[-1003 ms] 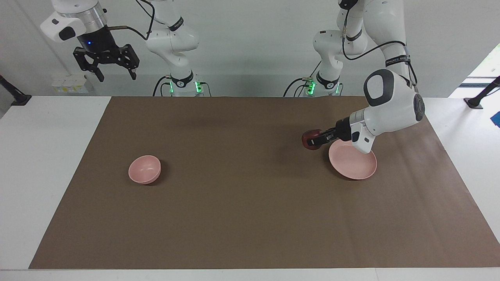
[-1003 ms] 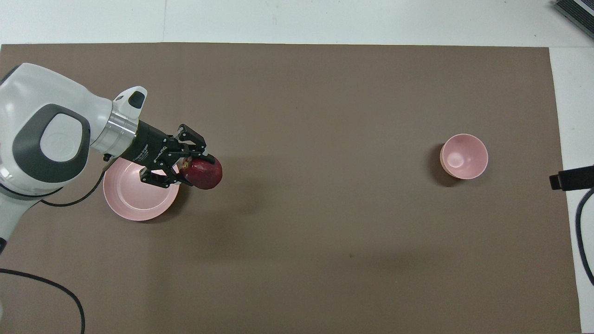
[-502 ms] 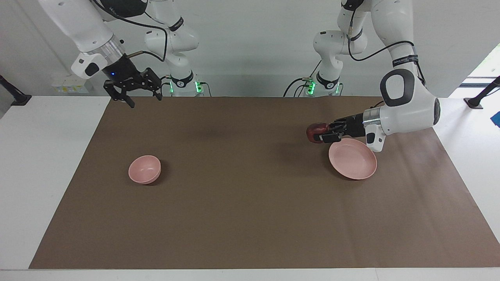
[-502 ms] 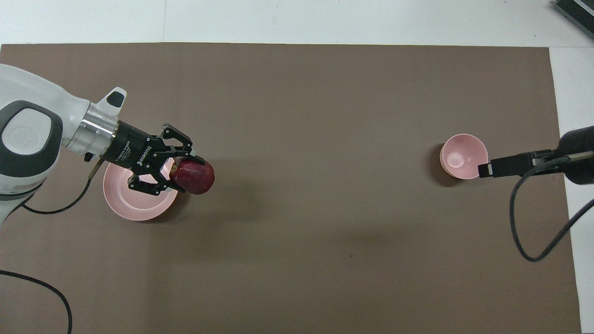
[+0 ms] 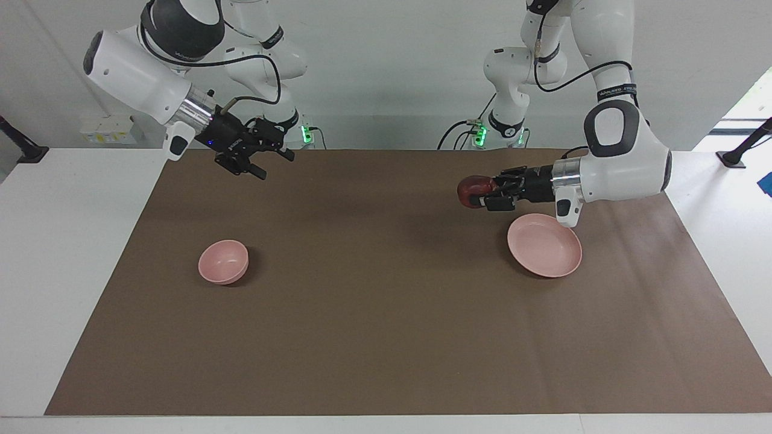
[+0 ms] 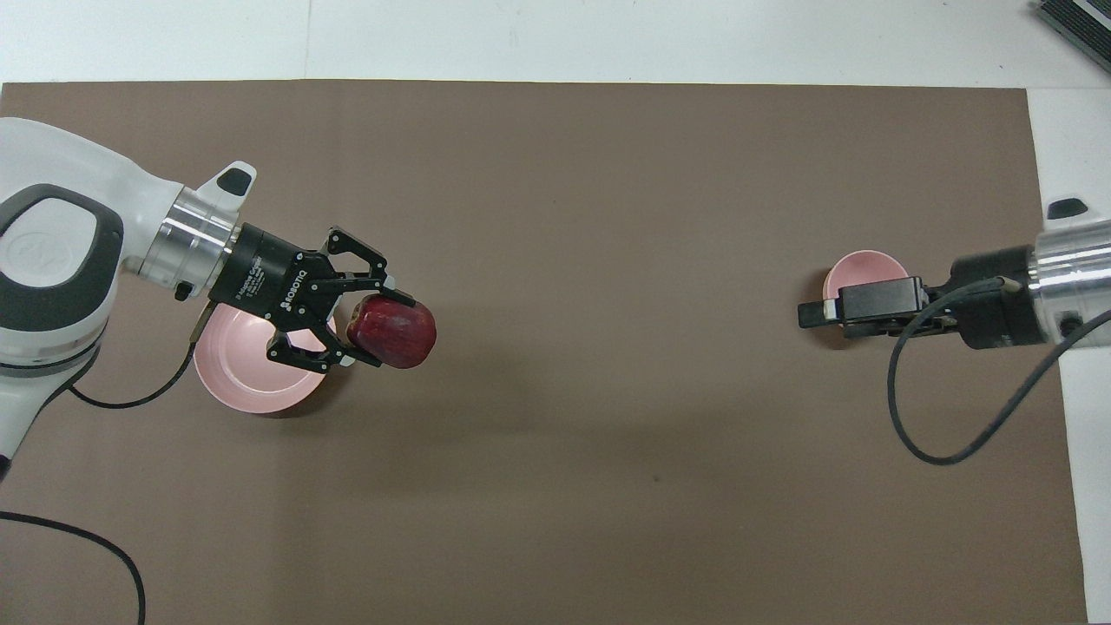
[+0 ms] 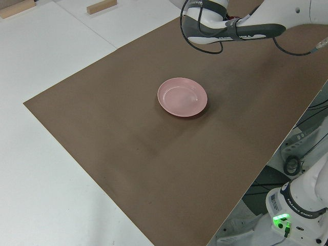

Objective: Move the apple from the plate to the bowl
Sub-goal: 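Carry the apple toward the right gripper and let the right gripper grasp it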

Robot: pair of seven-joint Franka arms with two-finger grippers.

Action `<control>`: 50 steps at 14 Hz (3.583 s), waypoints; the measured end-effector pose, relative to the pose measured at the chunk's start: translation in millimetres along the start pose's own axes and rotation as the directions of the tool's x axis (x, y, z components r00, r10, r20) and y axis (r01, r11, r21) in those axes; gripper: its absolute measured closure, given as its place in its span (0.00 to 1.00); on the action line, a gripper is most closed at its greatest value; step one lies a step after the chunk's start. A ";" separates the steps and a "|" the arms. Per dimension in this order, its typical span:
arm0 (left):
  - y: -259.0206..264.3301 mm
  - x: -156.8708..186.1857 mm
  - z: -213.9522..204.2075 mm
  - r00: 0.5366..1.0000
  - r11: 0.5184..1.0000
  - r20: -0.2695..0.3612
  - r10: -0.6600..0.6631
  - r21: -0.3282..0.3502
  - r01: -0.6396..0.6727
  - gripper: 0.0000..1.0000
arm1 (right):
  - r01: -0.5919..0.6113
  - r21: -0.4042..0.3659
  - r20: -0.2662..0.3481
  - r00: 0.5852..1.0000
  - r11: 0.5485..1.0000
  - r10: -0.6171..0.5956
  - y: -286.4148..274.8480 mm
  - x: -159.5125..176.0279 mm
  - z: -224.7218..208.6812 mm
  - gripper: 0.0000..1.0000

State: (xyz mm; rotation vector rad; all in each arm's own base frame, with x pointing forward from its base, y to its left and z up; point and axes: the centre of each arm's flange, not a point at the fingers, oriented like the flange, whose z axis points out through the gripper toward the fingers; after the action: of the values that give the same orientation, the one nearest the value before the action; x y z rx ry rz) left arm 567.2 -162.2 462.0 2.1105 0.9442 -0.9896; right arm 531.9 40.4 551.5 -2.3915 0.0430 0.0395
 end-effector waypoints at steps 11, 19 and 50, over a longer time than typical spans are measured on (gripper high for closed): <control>26.4 -57.8 35.0 0.974 0.998 0.223 0.029 -0.059 -0.017 0.28 | -0.075 0.326 0.056 0.997 0.942 0.060 -28.4 -46.4 36.0 0.00; 62.6 -125.0 109.2 0.928 0.990 0.368 -0.058 -0.100 0.102 0.28 | -0.137 0.345 0.074 0.990 0.929 0.119 -74.5 -50.8 74.4 0.00; 54.2 -153.1 183.8 0.873 0.963 0.464 -0.149 -0.132 0.235 0.11 | -0.256 0.311 0.143 0.965 0.915 0.221 -80.2 -61.6 88.4 0.14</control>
State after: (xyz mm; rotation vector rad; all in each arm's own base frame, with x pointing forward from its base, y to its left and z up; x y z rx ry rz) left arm 470.1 -383.9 501.9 1.5522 0.9714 -1.3634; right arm 472.2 160.4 543.9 -2.0354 0.2727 0.2550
